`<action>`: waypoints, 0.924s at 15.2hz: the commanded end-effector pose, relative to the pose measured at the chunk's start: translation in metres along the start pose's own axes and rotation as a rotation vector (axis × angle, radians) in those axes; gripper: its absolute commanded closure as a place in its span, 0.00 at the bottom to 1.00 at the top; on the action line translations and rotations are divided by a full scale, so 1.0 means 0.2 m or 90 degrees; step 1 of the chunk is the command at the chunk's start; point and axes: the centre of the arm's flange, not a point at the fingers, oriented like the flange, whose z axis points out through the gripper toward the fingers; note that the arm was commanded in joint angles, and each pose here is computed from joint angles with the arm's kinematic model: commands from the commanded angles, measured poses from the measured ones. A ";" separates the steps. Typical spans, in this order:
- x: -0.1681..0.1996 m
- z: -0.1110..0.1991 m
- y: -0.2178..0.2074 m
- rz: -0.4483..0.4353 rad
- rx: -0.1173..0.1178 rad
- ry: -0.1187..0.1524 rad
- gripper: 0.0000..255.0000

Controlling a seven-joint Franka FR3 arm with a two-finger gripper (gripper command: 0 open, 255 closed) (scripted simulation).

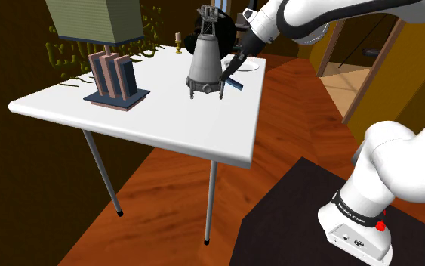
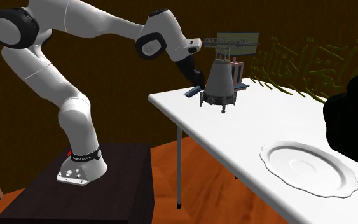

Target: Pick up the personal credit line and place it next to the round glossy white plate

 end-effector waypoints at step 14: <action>0.09 0.07 0.99 0.000 -0.001 -0.001 1.00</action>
